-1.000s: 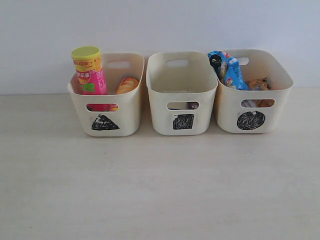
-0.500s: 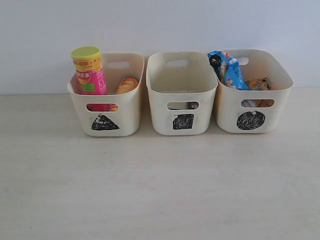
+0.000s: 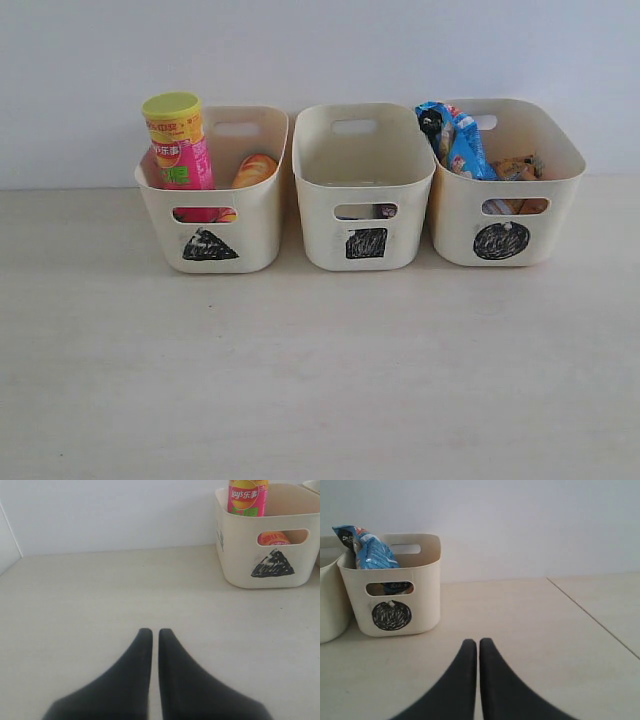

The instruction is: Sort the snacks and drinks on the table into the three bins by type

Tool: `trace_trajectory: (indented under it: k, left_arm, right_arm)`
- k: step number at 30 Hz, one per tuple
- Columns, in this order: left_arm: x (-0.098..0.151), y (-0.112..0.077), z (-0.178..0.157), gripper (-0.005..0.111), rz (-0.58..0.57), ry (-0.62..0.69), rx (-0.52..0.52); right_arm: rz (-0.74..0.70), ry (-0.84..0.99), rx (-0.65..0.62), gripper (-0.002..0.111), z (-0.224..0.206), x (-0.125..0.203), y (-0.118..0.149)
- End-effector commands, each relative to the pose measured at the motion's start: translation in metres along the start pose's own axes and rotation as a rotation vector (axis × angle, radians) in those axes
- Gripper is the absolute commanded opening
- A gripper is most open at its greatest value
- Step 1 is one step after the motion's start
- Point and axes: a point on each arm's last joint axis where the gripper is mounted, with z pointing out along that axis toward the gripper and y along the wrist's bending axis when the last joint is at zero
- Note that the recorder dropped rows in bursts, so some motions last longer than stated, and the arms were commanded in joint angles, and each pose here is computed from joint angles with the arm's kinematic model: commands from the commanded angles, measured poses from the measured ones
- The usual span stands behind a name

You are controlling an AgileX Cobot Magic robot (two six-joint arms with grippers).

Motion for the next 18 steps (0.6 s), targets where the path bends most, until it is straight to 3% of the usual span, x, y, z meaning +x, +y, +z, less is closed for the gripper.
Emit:
trace_trajectory:
  k: [1,10,18]
  left_arm:
    - [0.000,0.000,0.000,0.004,-0.004,-0.015,-0.001]
    - [0.000,0.000,0.000,0.004,-0.004,-0.015,-0.001]
    - [0.000,0.000,0.000,0.004,-0.004,-0.015,-0.001]
  right_arm:
    - [-0.009,0.006,-0.036,0.000,-0.001,0.001,0.003]
    - [-0.085,0.166,-0.140,0.000,-0.003,0.016,0.011]
    - [-0.094,0.171,-0.142,0.000,-0.003,0.016,0.011]
